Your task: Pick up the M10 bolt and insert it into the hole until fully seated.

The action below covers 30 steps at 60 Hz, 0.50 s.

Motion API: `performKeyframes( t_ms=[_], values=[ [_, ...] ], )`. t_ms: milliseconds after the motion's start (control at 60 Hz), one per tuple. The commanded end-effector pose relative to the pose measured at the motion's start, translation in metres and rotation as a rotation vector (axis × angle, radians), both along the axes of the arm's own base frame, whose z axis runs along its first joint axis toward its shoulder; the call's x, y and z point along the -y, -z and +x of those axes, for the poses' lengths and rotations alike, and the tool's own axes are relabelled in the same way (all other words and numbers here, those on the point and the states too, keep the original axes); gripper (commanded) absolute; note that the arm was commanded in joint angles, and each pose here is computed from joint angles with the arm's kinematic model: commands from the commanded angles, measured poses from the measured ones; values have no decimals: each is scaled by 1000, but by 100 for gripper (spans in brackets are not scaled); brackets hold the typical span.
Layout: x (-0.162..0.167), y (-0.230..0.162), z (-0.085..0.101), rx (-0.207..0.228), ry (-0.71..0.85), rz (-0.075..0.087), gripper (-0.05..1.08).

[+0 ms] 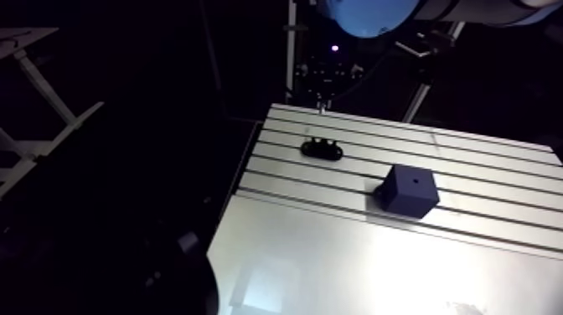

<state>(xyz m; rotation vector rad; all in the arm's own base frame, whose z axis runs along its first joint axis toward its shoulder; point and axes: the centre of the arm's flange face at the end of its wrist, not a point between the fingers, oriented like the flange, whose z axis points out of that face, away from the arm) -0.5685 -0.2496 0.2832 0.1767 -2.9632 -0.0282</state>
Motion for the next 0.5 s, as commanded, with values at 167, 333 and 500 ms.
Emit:
performKeyframes(
  t_ms=[167, 333, 500],
  values=[
    [-40, -92, -19, 133, 52, 28, 108],
    [-71, -120, -17, 220, 61, 38, 108],
    [-87, -140, -2, 287, 36, 44, 108]
  ],
)
